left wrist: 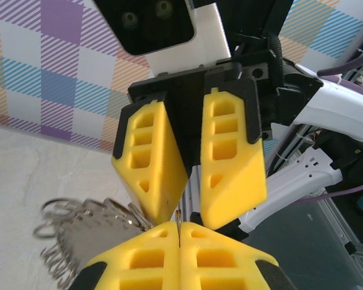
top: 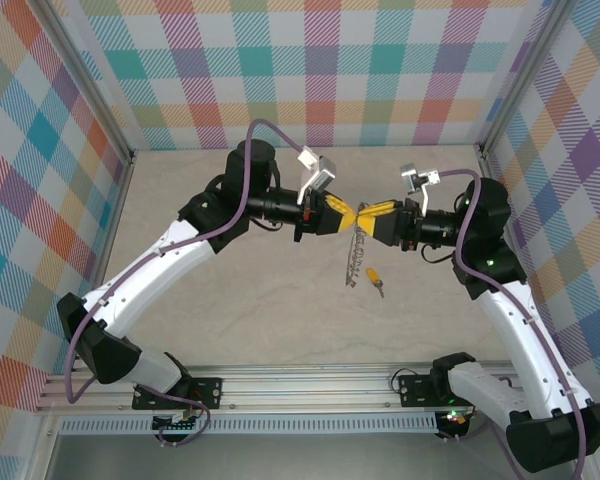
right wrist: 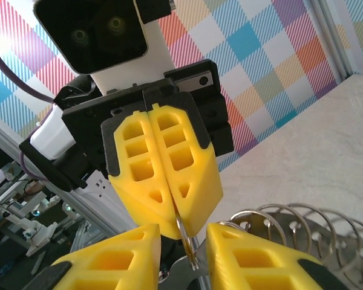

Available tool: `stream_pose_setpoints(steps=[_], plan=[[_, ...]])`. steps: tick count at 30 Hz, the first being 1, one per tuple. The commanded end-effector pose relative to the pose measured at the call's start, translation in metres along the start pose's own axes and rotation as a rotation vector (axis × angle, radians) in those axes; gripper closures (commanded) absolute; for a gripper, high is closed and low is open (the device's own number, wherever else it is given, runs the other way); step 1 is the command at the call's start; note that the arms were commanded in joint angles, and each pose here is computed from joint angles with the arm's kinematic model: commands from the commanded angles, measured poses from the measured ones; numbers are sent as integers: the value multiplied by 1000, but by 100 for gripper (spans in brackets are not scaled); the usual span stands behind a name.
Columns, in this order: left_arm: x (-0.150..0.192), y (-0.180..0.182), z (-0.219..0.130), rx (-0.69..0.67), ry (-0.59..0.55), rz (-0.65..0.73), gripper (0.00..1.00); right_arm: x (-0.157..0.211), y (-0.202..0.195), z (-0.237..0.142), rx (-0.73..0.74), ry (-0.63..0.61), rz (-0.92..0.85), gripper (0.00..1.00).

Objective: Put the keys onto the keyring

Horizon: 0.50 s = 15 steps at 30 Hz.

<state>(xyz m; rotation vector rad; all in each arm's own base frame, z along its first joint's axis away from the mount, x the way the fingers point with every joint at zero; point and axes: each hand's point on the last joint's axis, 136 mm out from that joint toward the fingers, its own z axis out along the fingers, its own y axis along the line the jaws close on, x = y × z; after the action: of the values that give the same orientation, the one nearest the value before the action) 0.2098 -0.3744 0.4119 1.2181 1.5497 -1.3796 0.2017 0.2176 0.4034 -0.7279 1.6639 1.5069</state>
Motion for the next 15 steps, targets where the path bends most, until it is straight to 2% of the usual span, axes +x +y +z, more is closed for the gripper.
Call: stream_pose_setpoints(steps=[1, 3, 7, 9, 11, 13, 15], plan=[[-21, -16, 1, 56, -43, 60, 100, 0, 7, 0, -44, 11, -25, 77], [-21, -16, 2, 58, -41, 57, 100, 1, 6, 1, -42, 12, -22, 82], [-22, -14, 3, 58, -41, 52, 100, -1, 3, 1, -31, 5, -24, 100], [-24, -9, 4, 28, -49, 46, 100, -2, -3, 2, -4, -7, -26, 100], [-27, 1, 2, -40, -72, 35, 88, -5, -10, 1, 37, -29, -33, 100], [-31, 14, -4, -138, -114, 13, 71, -8, -16, 1, 66, -49, -38, 100], [-36, 25, -13, -229, -168, -8, 62, -11, -19, 0, 82, -69, -43, 100]])
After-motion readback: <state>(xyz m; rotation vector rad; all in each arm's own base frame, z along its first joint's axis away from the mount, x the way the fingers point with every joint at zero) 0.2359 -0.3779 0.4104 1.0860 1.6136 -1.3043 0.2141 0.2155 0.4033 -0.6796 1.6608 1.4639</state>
